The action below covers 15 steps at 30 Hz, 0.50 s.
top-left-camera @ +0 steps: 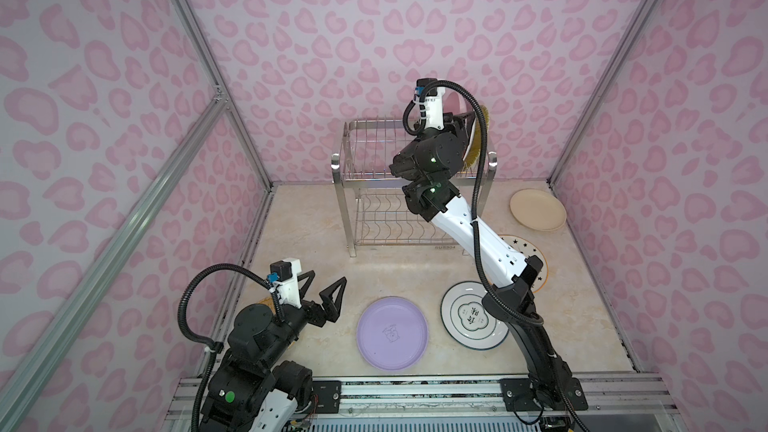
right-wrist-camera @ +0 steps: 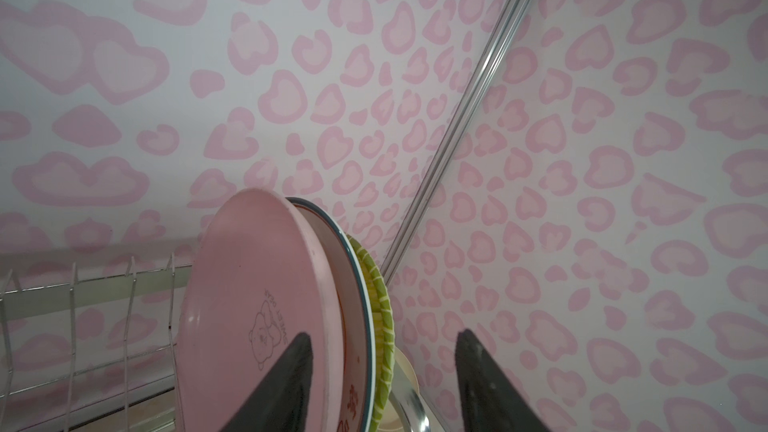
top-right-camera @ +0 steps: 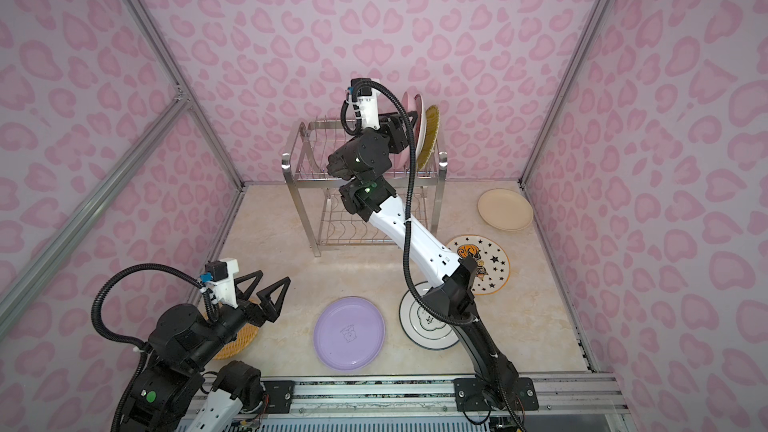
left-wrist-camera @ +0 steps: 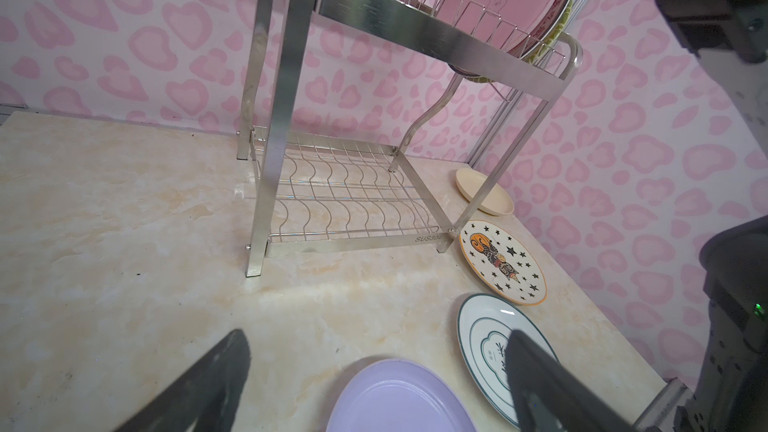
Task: Load the plates into the dish rack
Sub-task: 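Lower the pink plate into the top tier beside the sunburst plate with the right gripper, then open the right gripper and withdraw it from the rack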
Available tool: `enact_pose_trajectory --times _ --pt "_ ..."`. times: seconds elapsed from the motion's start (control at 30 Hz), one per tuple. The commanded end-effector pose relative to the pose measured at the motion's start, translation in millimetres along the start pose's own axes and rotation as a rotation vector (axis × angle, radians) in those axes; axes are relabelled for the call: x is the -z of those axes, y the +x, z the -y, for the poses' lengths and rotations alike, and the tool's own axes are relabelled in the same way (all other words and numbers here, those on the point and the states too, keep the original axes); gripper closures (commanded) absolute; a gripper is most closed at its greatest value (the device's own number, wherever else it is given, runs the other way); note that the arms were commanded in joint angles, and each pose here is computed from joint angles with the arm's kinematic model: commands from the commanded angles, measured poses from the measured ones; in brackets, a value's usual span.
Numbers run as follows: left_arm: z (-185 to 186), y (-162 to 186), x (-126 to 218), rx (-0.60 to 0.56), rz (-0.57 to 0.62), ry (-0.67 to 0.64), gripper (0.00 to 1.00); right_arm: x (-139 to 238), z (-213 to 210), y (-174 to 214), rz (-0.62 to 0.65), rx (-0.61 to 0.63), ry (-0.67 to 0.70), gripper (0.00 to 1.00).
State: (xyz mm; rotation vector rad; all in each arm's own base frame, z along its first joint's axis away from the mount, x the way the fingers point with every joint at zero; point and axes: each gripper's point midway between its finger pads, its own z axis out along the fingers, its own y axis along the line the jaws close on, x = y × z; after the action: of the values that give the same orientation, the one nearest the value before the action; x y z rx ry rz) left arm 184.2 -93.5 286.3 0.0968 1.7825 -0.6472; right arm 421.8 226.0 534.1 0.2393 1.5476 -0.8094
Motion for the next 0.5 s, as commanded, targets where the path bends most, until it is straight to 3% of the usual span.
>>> enact_pose_trajectory --times 0.0,0.33,0.47 --pt "4 -7 -2 -0.015 0.024 0.018 0.03 8 11 -10 0.023 -0.034 -0.023 0.35" --pt "2 -6 -3 -0.012 0.021 0.012 0.03 26 24 -14 0.062 0.001 -0.156 0.22" --pt "1 -5 -4 -0.010 0.014 0.006 0.03 32 31 -5 0.061 -0.034 -0.297 0.19"
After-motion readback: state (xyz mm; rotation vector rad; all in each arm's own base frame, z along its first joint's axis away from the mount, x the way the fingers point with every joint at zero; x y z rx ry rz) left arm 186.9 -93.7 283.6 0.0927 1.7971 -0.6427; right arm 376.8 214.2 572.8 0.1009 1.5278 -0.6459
